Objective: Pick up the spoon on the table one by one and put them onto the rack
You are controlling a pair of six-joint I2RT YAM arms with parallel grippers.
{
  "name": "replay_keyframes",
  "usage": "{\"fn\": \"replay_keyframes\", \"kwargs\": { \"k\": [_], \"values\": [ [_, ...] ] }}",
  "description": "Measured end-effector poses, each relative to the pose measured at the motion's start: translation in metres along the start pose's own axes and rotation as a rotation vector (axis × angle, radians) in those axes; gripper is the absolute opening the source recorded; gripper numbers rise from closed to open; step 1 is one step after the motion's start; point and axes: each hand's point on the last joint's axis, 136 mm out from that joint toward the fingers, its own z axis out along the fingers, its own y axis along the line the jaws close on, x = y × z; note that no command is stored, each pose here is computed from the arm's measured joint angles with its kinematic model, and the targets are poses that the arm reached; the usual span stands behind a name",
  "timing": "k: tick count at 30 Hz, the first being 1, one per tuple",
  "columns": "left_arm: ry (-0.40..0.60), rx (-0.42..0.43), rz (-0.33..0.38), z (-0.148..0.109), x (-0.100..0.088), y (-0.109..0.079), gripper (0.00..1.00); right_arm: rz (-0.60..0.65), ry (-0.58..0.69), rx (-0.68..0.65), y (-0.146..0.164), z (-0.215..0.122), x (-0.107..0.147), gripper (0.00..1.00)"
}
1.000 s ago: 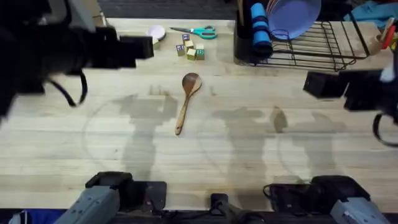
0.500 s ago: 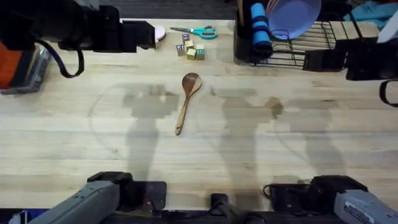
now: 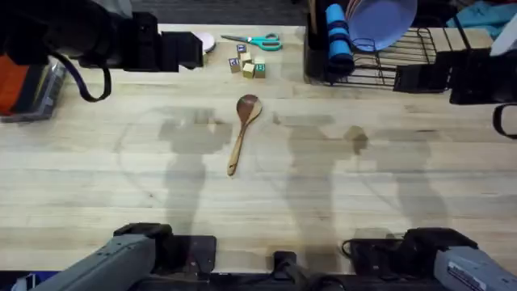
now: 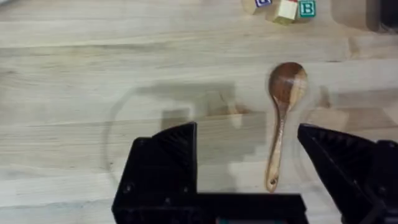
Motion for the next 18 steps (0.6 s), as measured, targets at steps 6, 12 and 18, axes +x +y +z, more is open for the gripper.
{"fn": "replay_keyframes", "kwargs": {
  "k": [6, 12, 18],
  "values": [
    [0.053, 0.049, 0.009, 0.013, 0.006, -0.011, 0.995, 0.000, 0.000, 0.000, 0.000, 0.000, 0.000, 0.996],
    [0.106, 0.101, 0.064, 0.030, 0.015, -0.035, 0.995, 0.000, 0.000, 0.000, 0.000, 0.000, 0.000, 0.996],
    [0.195, 0.147, 0.129, 0.058, 0.044, -0.062, 0.996, 0.000, 0.000, 0.000, 0.000, 0.000, 0.000, 0.995]
  ]
}}
